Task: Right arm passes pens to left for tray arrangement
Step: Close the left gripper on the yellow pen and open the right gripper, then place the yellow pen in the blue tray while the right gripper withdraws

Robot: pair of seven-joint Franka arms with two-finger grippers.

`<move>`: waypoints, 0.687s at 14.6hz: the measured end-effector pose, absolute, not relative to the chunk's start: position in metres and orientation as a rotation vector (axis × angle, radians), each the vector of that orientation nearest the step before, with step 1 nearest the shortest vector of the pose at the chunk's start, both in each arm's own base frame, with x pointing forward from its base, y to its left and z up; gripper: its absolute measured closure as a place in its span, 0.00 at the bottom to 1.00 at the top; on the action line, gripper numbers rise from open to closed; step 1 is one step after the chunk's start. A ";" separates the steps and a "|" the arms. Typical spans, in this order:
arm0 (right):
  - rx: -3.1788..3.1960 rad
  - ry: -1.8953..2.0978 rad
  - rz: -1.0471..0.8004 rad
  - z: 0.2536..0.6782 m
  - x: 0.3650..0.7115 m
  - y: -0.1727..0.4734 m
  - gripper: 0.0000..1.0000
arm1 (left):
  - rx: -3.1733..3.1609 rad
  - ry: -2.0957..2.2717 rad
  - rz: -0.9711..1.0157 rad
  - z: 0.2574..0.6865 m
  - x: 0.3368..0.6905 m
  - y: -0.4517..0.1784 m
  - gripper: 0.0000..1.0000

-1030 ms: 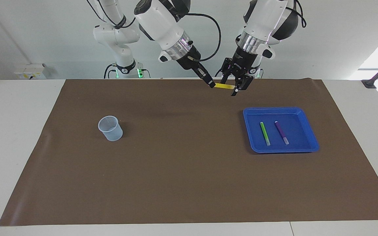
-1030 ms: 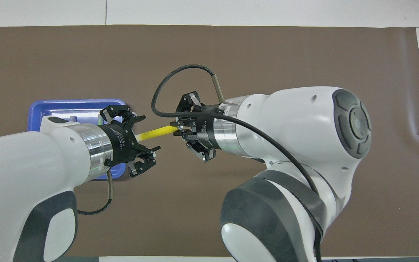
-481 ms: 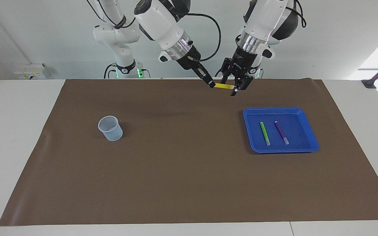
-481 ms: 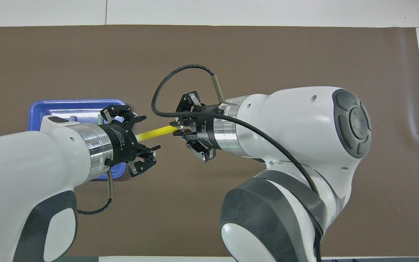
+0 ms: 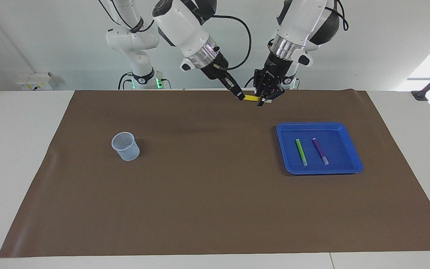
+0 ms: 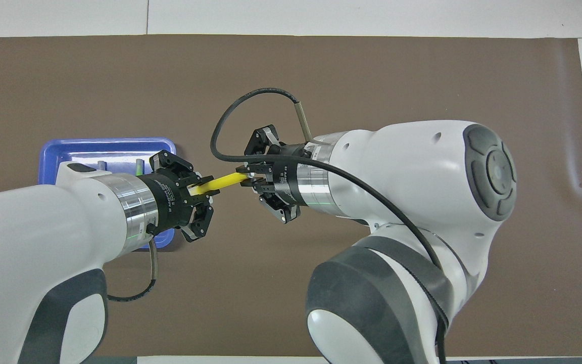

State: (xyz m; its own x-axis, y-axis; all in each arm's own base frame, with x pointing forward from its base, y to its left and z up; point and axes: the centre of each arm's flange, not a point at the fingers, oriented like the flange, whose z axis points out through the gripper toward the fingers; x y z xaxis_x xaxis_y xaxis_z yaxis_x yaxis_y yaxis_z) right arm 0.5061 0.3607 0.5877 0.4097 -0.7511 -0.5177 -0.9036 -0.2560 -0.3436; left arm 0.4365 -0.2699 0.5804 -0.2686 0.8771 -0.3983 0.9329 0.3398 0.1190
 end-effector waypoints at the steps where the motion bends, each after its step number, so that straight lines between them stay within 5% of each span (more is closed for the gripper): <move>1: -2.073 1.400 0.332 0.588 0.506 0.361 0.83 | 1.596 2.215 -0.193 0.581 0.437 -0.270 0.80; 6: -2.120 1.357 0.256 0.589 0.508 0.359 0.78 | 1.594 2.213 -0.193 0.582 0.436 -0.270 0.81; 10: -2.308 1.257 0.013 0.583 0.527 0.327 0.44 | 1.569 2.219 -0.191 0.586 0.441 -0.264 0.81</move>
State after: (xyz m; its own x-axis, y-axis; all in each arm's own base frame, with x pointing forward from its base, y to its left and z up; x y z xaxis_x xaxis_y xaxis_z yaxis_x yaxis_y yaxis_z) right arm 0.5272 0.3273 0.5826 0.5718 -0.7836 -0.2430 -0.7885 -0.4431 -0.4267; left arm 0.4406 -0.2641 0.5860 -0.2797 0.8694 -0.4074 0.9262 0.3560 0.1238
